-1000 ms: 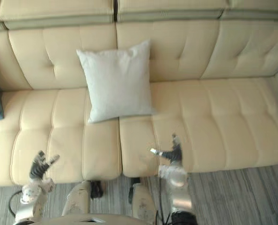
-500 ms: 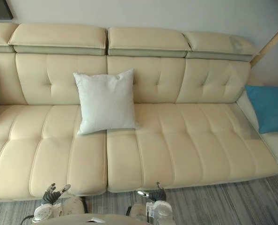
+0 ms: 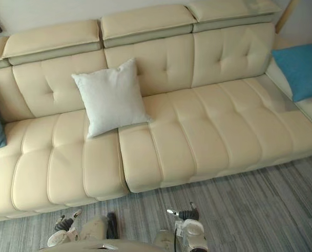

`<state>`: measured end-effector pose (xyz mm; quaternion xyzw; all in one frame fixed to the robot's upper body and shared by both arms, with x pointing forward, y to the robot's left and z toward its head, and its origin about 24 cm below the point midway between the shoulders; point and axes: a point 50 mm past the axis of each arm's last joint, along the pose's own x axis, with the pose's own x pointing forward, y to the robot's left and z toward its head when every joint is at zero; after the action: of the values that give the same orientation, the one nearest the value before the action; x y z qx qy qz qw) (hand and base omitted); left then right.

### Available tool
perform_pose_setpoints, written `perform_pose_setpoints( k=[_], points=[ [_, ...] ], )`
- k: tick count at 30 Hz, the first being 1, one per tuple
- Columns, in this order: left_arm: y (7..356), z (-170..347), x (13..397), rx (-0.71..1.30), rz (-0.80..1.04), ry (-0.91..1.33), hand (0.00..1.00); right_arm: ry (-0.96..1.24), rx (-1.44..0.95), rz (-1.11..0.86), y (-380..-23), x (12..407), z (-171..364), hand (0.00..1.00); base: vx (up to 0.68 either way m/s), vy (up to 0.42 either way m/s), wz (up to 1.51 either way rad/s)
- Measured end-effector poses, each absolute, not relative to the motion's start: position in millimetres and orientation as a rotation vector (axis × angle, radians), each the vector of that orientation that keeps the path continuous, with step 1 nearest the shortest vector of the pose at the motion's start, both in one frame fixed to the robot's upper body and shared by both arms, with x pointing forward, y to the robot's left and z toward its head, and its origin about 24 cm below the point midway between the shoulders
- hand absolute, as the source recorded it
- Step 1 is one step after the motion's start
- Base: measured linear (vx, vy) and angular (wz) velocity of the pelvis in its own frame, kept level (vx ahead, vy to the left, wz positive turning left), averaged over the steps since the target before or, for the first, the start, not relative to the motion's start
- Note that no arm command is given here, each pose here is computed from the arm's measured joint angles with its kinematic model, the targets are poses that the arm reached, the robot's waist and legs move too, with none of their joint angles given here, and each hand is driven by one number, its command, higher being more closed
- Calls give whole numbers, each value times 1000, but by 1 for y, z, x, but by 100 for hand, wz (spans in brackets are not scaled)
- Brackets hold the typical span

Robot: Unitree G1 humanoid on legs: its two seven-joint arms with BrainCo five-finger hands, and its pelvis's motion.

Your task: Pick up cushions and gather them together orderly.

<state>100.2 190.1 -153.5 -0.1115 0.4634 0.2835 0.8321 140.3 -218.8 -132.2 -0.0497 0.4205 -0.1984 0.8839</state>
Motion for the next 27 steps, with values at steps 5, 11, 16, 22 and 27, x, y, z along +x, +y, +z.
perform_pose_setpoints(
  k=[5,11,16,22,27],
  points=[
    [201,-153,99,-137,562,995,0,929,-36,-409,-201,125,-141,0,-78,165,-81],
    [200,-154,104,-86,496,1022,0,925,-43,-370,-195,138,-141,0,-36,94,-126],
    [196,-156,104,-71,463,1037,0,919,-56,-366,-200,148,-139,0,6,-62,-140],
    [197,-162,80,-53,462,1103,0,939,-118,-376,-220,143,-139,0,83,-155,-129],
    [205,-159,82,-33,476,1086,0,956,-113,-383,-216,141,-141,0,272,-139,-137]
  ],
)
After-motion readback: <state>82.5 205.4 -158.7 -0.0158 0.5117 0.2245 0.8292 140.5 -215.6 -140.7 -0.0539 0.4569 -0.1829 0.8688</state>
